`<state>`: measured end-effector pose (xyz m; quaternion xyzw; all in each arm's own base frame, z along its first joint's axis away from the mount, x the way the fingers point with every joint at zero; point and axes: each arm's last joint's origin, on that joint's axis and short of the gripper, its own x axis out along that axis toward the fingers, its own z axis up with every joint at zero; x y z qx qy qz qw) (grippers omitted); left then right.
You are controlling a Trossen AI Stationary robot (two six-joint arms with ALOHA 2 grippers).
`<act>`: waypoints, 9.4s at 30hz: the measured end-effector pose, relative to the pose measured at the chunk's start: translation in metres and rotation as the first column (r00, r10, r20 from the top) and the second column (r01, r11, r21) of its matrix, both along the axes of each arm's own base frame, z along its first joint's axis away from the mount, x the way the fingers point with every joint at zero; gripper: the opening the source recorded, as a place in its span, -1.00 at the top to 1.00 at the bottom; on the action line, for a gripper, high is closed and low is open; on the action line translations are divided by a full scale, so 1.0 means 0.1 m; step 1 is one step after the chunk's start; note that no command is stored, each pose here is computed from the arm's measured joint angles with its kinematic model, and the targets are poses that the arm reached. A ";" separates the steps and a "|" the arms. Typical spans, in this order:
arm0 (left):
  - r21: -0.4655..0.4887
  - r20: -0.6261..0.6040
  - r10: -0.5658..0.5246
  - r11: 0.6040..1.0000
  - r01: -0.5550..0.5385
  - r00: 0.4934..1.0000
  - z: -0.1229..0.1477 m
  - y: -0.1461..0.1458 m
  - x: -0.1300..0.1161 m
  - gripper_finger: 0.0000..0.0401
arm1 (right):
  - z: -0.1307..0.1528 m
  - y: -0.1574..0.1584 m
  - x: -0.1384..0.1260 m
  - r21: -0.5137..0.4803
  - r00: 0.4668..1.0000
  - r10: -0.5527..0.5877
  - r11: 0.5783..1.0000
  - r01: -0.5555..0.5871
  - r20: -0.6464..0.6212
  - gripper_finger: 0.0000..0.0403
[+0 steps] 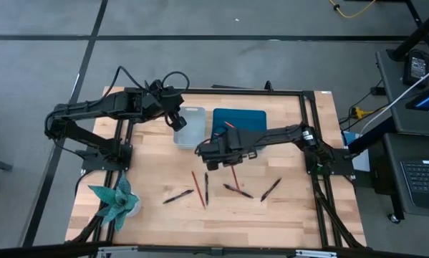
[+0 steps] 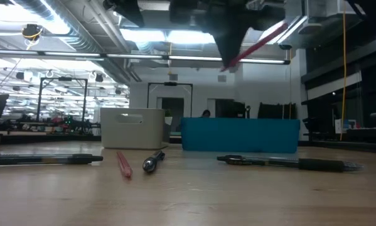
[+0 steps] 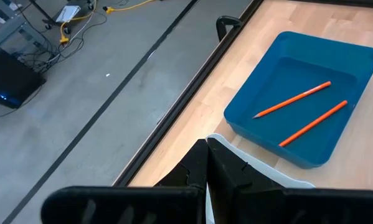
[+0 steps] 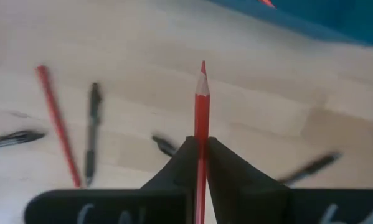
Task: Sort pens & pencils
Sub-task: Put the left red pencil into the blue bin, then put the red pencil into the blue bin
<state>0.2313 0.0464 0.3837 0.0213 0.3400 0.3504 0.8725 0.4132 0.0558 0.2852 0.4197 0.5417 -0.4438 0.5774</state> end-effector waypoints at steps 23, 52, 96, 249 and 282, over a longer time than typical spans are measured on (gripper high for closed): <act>-0.014 -0.082 0.002 1.000 -0.003 0.997 -0.05 -0.01 -0.06 1.00 | 0.08 -1.39 -0.04 -0.112 0.872 0.477 0.866 -0.488 -0.112 0.87; -0.077 -0.027 0.027 0.997 -0.029 0.999 -0.07 -0.12 -0.05 1.00 | -0.90 -2.16 -0.18 -0.066 0.638 0.731 0.644 -0.763 -0.241 0.87; -0.096 -0.033 0.027 0.995 -0.030 0.999 -0.08 -0.18 -0.06 1.00 | -0.90 -1.89 -0.21 0.121 0.621 0.778 0.628 -0.768 -0.095 0.65; 0.275 -0.294 0.145 0.960 -0.062 0.945 0.49 -0.05 -0.59 1.00 | -0.25 0.22 0.84 -0.132 0.617 0.561 0.789 -0.600 0.552 0.73; 0.273 -0.293 0.143 0.960 -0.061 0.945 0.49 -0.05 -0.58 1.00 | -1.15 0.22 0.91 0.050 0.710 0.489 0.806 -0.590 0.506 0.54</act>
